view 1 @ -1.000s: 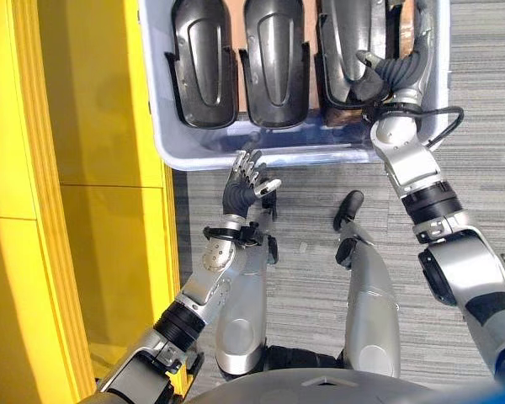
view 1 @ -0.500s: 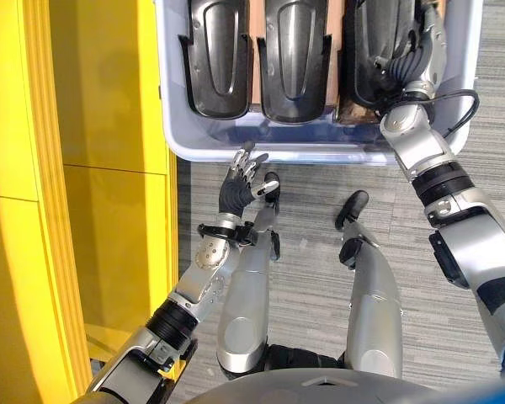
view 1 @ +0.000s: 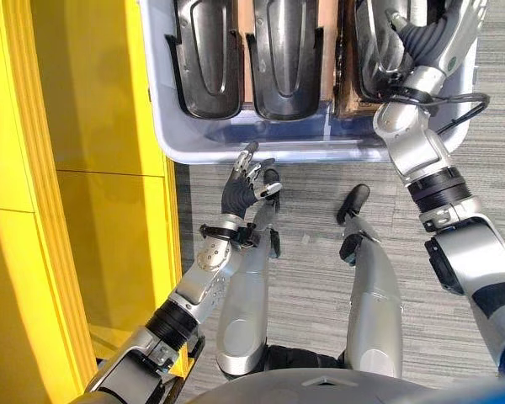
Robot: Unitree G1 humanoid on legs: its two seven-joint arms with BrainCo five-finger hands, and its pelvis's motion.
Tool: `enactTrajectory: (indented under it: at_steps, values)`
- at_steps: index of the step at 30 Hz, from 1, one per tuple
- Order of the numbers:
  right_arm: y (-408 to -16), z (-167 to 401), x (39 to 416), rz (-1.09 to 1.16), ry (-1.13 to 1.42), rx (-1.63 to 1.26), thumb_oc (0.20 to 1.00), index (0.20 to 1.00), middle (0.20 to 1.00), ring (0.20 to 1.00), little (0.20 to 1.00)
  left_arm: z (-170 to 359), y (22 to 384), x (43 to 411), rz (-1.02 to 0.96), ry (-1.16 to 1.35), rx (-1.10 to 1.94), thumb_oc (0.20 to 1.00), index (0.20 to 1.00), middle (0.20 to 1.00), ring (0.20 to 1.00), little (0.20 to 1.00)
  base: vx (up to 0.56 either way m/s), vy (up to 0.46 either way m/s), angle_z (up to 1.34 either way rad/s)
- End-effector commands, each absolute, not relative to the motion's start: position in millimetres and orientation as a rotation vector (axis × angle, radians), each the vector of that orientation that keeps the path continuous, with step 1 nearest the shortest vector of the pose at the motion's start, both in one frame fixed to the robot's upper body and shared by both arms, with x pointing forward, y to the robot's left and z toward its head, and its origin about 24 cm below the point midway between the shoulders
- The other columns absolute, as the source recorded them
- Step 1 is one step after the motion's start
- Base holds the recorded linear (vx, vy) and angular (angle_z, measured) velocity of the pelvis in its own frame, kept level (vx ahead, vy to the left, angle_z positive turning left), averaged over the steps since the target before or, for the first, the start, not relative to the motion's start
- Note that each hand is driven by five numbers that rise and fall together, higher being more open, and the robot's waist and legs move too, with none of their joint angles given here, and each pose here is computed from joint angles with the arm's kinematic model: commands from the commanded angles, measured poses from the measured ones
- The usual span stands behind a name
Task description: Move parts from the plastic box to the shelf.
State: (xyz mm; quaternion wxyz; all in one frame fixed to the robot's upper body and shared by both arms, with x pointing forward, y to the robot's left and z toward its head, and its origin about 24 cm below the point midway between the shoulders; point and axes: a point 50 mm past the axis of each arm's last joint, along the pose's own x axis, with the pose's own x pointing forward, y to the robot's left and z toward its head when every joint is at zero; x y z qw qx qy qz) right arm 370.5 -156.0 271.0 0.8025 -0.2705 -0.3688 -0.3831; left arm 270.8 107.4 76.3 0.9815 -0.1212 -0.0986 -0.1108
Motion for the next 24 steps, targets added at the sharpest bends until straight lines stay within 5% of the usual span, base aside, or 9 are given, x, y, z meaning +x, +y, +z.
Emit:
enactTrajectory:
  at_steps: [1, 14, 24]
  values:
    - [-156, 287, 358, -0.803, -0.912, -0.557, 1.0, 1.0, 1.0, 1.0, 1.0, 85, 93, 259, -0.269, -0.264, -0.324, 1.0, 1.0, 1.0, 1.0, 1.0, 0.0, 0.022, -0.08]
    - [-177, 219, 381, -0.673, -0.439, -0.262, 1.0, 1.0, 1.0, 1.0, 1.0, 85, 94, 264, -0.24, -0.261, -0.332, 1.0, 1.0, 1.0, 1.0, 1.0, 0.0, 0.005, -0.01]
    - [-153, 209, 393, -0.405, -0.354, -0.488, 1.0, 1.0, 1.0, 1.0, 1.0, 88, 102, 269, -0.246, -0.247, -0.315, 1.0, 1.0, 1.0, 1.0, 1.0, -0.01, -0.048, -0.01]
